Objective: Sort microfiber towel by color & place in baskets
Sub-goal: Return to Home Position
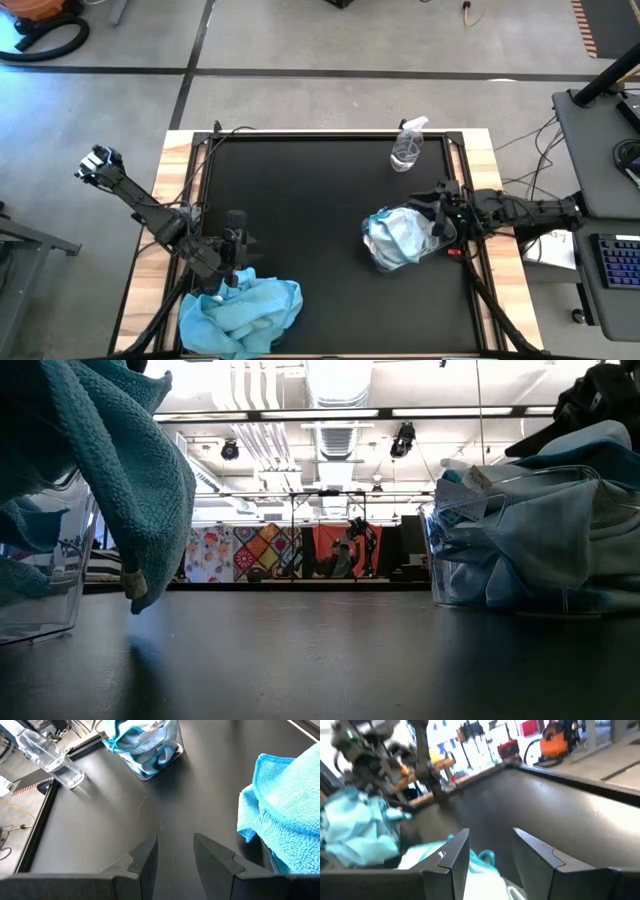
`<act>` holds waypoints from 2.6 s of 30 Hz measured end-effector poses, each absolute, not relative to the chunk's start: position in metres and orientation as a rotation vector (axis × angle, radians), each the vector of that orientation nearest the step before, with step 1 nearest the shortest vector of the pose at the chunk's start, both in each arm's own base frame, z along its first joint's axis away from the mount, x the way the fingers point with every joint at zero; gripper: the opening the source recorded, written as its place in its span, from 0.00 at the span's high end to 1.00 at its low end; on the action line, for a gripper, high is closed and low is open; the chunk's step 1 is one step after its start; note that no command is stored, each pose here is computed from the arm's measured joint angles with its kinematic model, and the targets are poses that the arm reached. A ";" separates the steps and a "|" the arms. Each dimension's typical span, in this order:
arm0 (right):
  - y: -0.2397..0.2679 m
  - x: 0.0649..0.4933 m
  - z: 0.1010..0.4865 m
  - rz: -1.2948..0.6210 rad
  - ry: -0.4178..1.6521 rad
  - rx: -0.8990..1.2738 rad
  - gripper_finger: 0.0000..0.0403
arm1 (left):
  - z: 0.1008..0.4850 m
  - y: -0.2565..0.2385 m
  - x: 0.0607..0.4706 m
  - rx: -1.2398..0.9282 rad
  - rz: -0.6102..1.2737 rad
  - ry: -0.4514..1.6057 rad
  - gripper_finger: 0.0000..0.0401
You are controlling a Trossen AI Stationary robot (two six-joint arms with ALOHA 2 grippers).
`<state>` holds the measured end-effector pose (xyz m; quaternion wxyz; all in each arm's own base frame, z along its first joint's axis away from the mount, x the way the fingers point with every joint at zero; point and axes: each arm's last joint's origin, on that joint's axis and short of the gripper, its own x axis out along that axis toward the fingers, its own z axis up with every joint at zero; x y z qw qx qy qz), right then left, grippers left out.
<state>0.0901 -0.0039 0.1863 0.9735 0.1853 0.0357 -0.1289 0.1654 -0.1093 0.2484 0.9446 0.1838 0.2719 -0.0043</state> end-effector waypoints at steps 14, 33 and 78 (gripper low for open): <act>-0.013 0.089 0.175 -0.354 0.044 0.379 0.65 | 0.251 -0.108 0.166 0.394 0.036 0.533 0.72; -0.041 0.081 0.174 -0.683 -0.024 0.386 0.65 | 0.252 -0.108 0.166 0.399 0.035 0.531 0.72; -0.042 0.081 0.176 -0.689 -0.002 0.387 0.65 | 0.210 -0.047 0.129 0.312 0.005 0.151 0.72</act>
